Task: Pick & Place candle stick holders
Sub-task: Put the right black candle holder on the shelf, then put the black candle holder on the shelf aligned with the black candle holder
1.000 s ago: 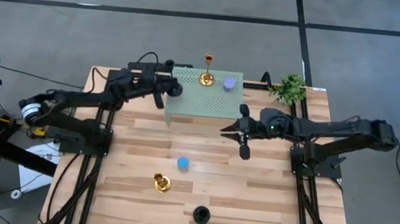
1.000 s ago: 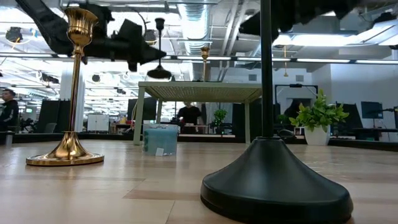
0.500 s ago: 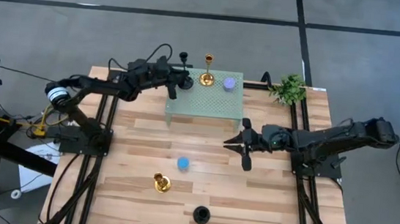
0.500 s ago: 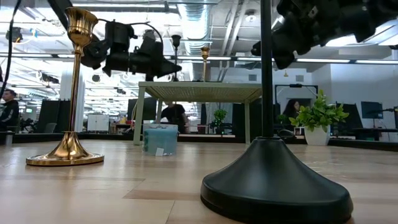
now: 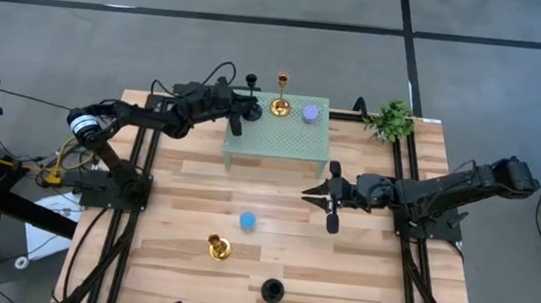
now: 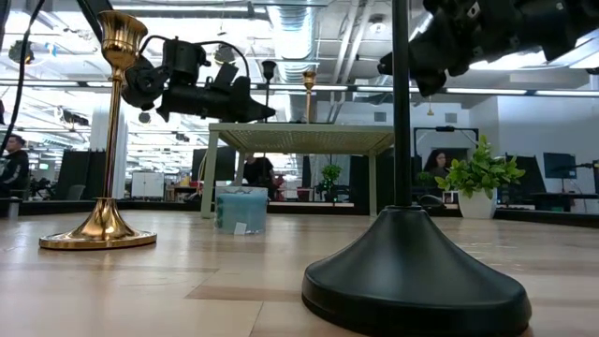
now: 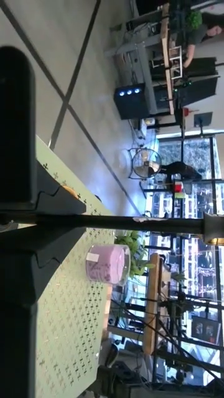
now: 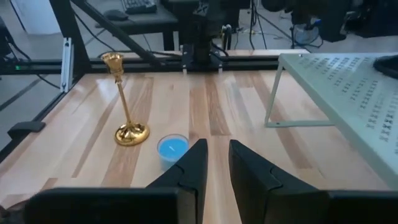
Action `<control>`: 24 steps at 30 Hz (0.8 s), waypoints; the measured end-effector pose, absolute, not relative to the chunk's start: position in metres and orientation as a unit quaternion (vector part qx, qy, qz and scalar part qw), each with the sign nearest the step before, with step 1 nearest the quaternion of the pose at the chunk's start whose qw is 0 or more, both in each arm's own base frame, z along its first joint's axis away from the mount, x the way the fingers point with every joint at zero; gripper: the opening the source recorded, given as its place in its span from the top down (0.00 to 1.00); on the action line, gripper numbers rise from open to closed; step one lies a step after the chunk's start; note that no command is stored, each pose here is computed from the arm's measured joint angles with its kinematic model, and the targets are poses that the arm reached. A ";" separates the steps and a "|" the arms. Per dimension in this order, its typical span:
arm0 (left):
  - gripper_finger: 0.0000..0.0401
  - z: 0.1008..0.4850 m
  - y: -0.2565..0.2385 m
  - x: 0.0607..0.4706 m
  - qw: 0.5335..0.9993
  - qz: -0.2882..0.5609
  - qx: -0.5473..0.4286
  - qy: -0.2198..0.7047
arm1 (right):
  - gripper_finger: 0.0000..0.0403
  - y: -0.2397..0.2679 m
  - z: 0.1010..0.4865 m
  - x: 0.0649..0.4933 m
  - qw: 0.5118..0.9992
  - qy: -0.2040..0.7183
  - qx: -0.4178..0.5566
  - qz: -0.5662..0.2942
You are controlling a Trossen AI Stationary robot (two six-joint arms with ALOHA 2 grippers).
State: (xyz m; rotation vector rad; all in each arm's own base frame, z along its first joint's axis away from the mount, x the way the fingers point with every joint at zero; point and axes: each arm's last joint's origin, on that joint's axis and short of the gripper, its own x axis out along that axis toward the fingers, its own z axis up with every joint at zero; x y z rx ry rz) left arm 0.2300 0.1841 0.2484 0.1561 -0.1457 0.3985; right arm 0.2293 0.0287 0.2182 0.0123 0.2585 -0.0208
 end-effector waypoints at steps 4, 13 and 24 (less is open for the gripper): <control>0.94 0.248 0.184 0.230 0.975 0.199 0.068 -0.074 | 0.86 0.029 0.219 0.229 0.992 0.127 0.002 -0.010; 0.76 0.247 0.185 0.230 0.976 0.200 0.051 -0.072 | 0.86 0.028 0.219 0.229 0.992 0.127 0.002 -0.011; 0.73 0.270 0.158 0.198 0.971 0.201 0.084 -0.100 | 0.86 0.029 0.218 0.229 0.992 0.129 0.003 -0.010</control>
